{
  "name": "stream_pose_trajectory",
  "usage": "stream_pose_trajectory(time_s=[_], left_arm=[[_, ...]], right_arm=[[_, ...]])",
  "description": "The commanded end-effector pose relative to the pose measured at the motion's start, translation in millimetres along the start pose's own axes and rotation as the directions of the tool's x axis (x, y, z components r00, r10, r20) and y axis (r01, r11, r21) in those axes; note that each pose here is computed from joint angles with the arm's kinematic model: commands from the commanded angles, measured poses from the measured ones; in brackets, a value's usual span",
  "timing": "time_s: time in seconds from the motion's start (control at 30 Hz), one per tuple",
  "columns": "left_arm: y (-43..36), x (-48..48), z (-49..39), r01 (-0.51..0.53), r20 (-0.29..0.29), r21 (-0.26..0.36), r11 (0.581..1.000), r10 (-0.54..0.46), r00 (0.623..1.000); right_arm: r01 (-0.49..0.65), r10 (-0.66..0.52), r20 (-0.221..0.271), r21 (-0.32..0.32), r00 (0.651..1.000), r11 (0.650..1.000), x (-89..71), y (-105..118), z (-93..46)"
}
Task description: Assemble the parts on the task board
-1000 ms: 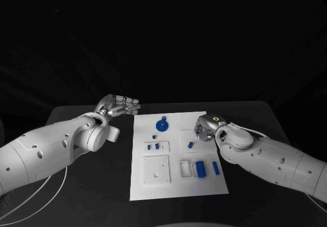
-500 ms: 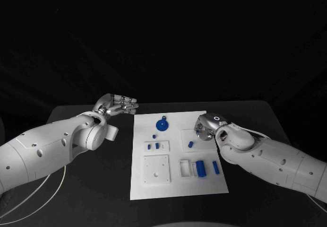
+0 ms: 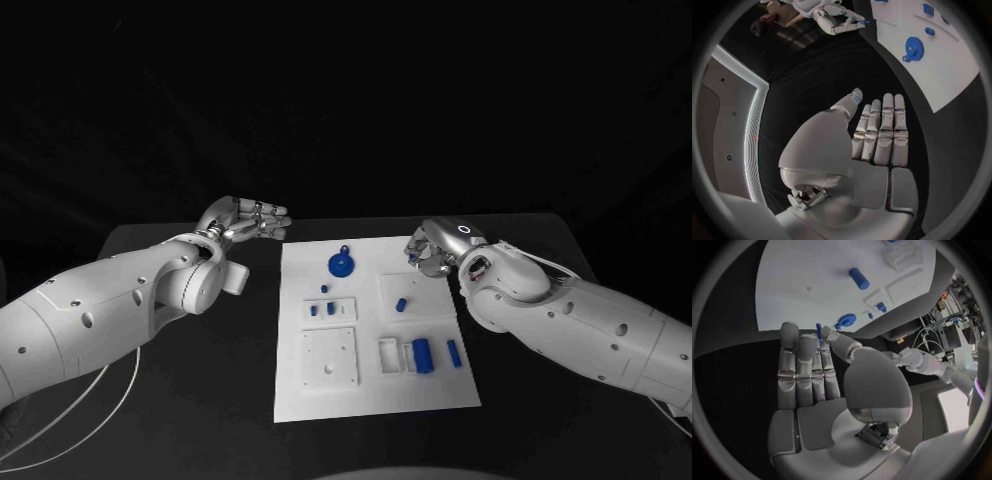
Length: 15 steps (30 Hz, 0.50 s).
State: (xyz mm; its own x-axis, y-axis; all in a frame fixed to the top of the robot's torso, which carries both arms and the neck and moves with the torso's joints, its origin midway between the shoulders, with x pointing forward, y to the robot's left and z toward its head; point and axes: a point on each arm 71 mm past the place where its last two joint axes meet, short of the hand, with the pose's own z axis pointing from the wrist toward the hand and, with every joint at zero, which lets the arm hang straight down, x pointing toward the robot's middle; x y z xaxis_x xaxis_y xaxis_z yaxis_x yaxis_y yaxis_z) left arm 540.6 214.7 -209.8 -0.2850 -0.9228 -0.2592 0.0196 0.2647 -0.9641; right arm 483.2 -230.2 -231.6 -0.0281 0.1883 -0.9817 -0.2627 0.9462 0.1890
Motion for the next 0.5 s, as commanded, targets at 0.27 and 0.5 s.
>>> stream_pose_trajectory(time_s=[0.27, 0.5], left_arm=[[0.2, 2.4, 7.1, 0.004, 0.001, 0.005, 1.0, -0.004, 1.0], [0.4, 7.1, 12.2, 0.004, 0.002, 0.008, 1.0, -0.004, 1.0]], right_arm=[[-0.166, 0.164, -0.02, -0.131, 0.986, 0.977, 1.4, 44, -13.9], [-0.241, 0.238, -0.041, -0.197, 0.971, 0.95, 21.7, 72, -27.9]])
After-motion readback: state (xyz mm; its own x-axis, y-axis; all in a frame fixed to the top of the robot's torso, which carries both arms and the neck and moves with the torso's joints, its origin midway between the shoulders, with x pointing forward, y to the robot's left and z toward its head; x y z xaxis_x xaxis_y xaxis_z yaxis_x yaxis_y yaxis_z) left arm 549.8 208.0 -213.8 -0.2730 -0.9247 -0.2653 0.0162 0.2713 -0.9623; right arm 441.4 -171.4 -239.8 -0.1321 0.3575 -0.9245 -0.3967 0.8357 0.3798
